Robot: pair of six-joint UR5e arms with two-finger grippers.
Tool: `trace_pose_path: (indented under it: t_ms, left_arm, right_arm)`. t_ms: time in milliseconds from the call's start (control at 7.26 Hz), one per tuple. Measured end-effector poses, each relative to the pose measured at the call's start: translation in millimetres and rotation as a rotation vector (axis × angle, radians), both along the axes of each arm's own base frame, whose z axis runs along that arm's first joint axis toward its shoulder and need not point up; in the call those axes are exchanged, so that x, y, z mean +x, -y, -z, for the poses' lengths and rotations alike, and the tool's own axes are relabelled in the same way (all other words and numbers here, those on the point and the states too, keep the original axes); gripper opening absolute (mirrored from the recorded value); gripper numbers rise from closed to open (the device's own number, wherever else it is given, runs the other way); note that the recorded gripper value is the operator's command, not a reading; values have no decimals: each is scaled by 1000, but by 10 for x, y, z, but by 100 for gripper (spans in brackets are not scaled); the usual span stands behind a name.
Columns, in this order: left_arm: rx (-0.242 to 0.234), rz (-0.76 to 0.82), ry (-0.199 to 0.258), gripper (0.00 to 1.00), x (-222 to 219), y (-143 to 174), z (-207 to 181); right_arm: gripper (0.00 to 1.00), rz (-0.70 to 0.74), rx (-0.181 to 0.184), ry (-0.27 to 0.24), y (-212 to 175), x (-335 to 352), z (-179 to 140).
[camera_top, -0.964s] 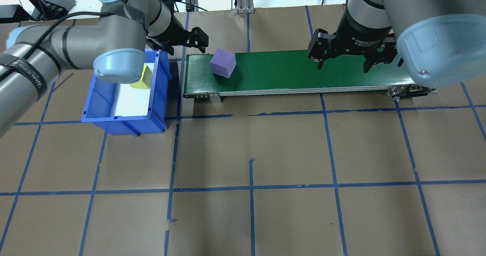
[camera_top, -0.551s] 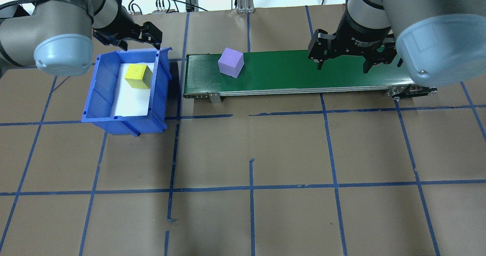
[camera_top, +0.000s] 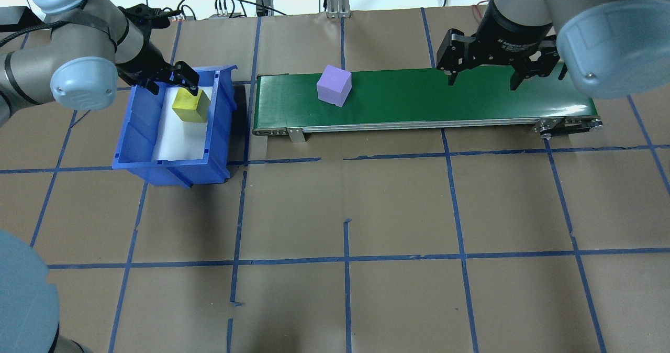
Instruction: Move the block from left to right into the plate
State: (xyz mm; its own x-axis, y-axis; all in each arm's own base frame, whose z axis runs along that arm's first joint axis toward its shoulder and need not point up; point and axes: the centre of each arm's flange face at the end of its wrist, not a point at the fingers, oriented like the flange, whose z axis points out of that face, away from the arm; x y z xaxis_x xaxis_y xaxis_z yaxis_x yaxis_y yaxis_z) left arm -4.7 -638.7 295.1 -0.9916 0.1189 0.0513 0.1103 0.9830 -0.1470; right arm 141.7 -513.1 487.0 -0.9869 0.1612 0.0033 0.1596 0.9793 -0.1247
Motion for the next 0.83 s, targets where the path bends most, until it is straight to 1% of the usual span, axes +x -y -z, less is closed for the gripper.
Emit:
trace_pose_path:
  t_ms: [138,276,413,551,689,827]
  left_arm:
    - [7,1,-2,100,22,68,175]
    - [12,2,-4,100,35,118,305]
    - [9,3,-4,96,48,170,413]
    - [-3,6,-2,73,57,216,500]
    - [-9,6,1,41,65,246,568]
    - [-14,6,3,28,69,259,608]
  right_arm:
    - [100,12,10,26,333,-314,74]
    - [100,36,18,72,671,-735,197]
    - [100,49,17,113,973,-1179,408]
    - [100,49,18,138,1221,-1551,710]
    - [100,48,41,168,1389,-1795,1060]
    - [100,46,67,198,1476,-1930,1350]
